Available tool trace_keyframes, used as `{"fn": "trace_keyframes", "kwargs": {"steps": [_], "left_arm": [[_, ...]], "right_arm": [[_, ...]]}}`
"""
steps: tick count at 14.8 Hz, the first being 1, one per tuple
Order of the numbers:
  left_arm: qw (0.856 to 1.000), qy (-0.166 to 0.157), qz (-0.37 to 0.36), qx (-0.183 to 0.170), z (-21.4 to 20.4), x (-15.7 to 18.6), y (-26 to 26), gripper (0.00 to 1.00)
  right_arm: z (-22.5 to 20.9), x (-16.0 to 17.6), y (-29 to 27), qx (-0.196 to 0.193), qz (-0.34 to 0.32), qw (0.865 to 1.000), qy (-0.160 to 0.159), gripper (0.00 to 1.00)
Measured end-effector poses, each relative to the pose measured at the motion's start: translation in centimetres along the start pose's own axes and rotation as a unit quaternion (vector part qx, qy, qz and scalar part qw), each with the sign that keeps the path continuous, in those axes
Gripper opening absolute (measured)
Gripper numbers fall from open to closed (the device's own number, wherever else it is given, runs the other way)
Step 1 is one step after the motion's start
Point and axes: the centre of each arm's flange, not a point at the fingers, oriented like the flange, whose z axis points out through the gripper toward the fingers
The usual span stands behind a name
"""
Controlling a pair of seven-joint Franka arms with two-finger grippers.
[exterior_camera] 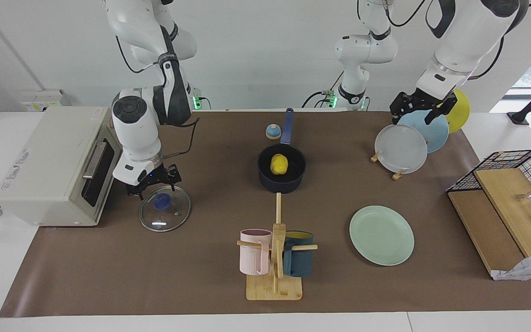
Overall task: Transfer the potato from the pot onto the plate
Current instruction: 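Set the glass lid down beside the toaster while the left gripper approaches, then lower the left gripper into the pot over the yellow potato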
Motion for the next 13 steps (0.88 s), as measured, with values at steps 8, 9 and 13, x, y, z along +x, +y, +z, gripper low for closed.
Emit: {"fn": "trace_keyframes", "kwargs": {"steps": [8,9,13], "left_arm": [[0.999,0.010,-0.043,0.006,3.0,-2.7,11.5,1.00],[0.999,0.011,-0.046,0.007,3.8,-3.0,12.9,1.00],[0.997,0.027,-0.067,0.001,7.3,-4.1,17.4,1.00]], "right_arm": [[-12.9,-5.3,0.2,0.032,0.092,0.994,-0.055,1.00],[-13.9,-6.1,0.2,0.035,0.097,0.993,-0.058,1.00],[-15.1,-7.5,1.1,0.062,0.134,0.987,-0.058,1.00]]}}
